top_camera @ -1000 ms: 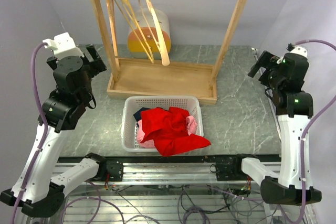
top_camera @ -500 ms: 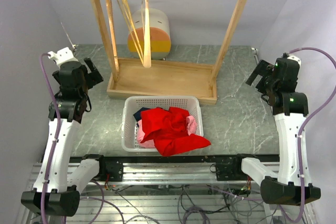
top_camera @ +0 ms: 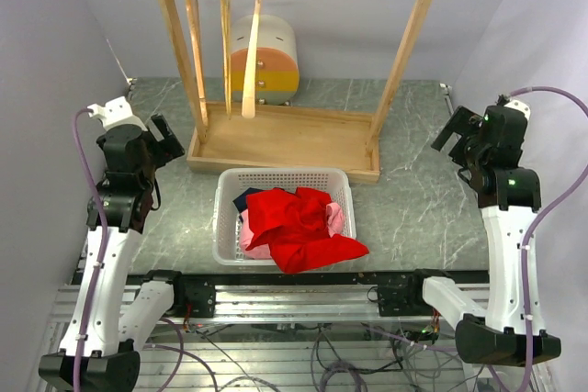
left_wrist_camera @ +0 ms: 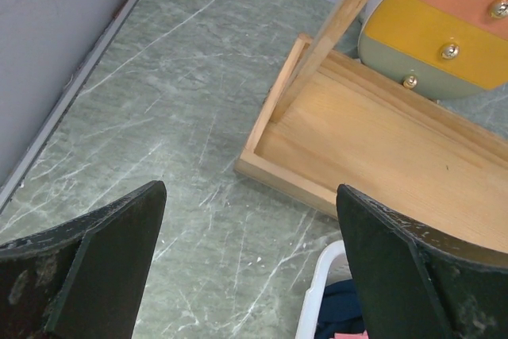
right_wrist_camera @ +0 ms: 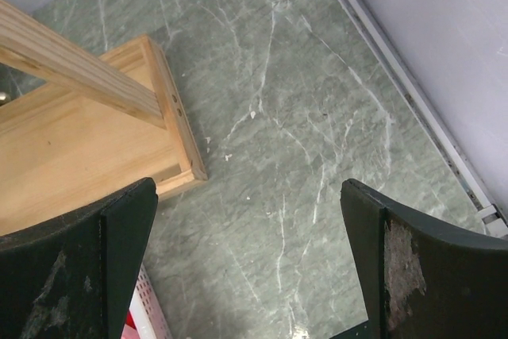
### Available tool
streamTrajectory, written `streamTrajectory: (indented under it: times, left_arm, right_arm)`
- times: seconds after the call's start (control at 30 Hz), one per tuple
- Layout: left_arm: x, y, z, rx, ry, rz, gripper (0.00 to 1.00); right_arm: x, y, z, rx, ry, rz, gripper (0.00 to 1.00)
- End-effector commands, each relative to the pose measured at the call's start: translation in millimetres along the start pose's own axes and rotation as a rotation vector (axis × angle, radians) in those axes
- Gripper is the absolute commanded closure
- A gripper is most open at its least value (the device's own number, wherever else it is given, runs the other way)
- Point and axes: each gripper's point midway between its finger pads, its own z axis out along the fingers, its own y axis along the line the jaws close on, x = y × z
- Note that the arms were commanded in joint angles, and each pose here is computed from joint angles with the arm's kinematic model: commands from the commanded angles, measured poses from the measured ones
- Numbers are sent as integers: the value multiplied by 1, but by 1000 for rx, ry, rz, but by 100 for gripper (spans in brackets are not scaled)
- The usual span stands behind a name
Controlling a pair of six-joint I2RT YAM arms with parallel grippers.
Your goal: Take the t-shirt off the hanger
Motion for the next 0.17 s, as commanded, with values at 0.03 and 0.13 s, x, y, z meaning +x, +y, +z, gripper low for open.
streamTrajectory:
  times: [0.03,0.13]
  left_arm:
    - [-9,-7,-2,44,-39,-8,1]
    - [-8,-8,-1,48,-36,-8,1]
  right_arm:
    - [-7,-7,-4,32,-35,16,0]
    - [-6,-6,-4,24,-39,18,1]
